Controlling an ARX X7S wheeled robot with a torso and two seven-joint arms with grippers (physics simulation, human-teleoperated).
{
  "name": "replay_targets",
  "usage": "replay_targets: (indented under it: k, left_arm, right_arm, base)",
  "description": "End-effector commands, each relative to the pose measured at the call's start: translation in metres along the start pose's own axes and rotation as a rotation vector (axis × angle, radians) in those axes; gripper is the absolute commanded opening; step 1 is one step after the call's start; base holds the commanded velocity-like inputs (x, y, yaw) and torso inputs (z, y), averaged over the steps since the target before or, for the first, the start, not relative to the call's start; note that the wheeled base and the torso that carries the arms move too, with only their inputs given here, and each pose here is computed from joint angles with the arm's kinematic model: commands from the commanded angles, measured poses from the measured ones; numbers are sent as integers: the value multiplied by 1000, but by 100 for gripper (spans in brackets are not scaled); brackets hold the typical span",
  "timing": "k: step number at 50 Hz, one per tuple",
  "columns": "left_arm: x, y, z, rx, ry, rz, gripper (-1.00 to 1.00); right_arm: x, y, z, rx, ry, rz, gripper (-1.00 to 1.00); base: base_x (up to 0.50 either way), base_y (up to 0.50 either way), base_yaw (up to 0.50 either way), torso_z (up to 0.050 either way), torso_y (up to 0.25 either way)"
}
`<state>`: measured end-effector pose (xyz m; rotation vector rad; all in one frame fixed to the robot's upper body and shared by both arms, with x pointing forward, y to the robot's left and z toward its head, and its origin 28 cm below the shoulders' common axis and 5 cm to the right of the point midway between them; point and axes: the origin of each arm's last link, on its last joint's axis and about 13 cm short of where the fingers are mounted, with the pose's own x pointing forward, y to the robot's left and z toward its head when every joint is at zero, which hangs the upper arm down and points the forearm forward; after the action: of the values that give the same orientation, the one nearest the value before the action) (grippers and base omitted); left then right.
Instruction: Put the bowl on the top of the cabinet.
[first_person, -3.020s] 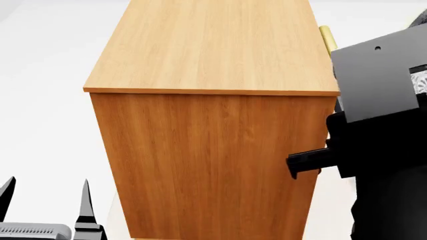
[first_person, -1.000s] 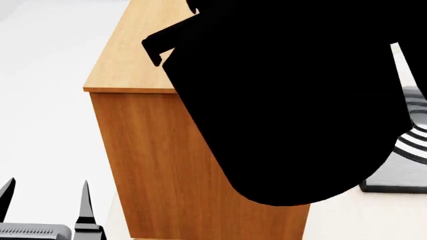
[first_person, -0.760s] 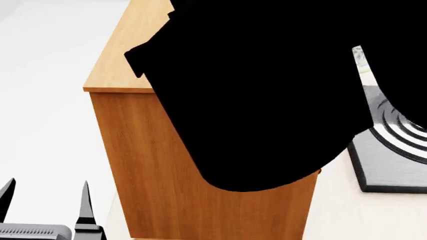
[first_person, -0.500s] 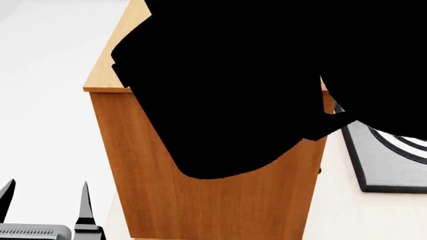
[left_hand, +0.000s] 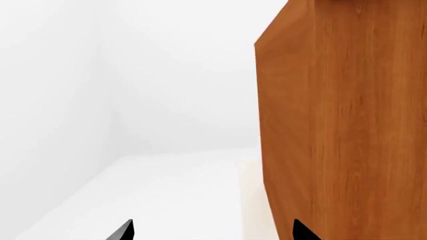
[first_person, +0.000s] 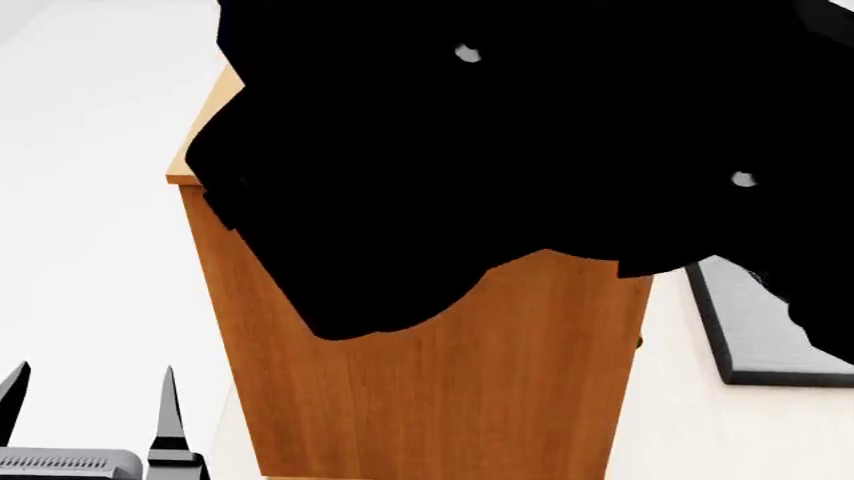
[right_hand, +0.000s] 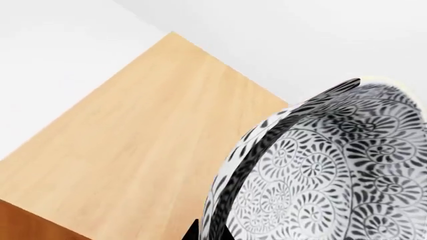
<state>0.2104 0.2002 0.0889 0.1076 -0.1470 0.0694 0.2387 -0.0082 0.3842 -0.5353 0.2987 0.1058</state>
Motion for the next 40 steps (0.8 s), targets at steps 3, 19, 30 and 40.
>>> replay_targets:
  k: [3, 19, 30, 40]
  left_arm:
    - [0, 2, -1, -5, 3, 3, 100]
    - [0, 3, -1, -9, 4, 7, 100]
    - [1, 3, -5, -11, 9, 8, 100]
    - [0, 4, -5, -17, 9, 12, 100]
  right_arm:
    - [20, 9, -5, -58, 23, 14, -100]
    - [32, 22, -10, -77, 42, 50, -100]
    - [36, 25, -15, -106, 57, 54, -100]
    - [37, 26, -15, -74, 52, 116, -100]
  base:
    - [0, 0, 0, 0, 0]
    - [0, 0, 0, 0, 1]
    - [1, 0, -1, 0, 0]
    - [1, 0, -1, 0, 0]
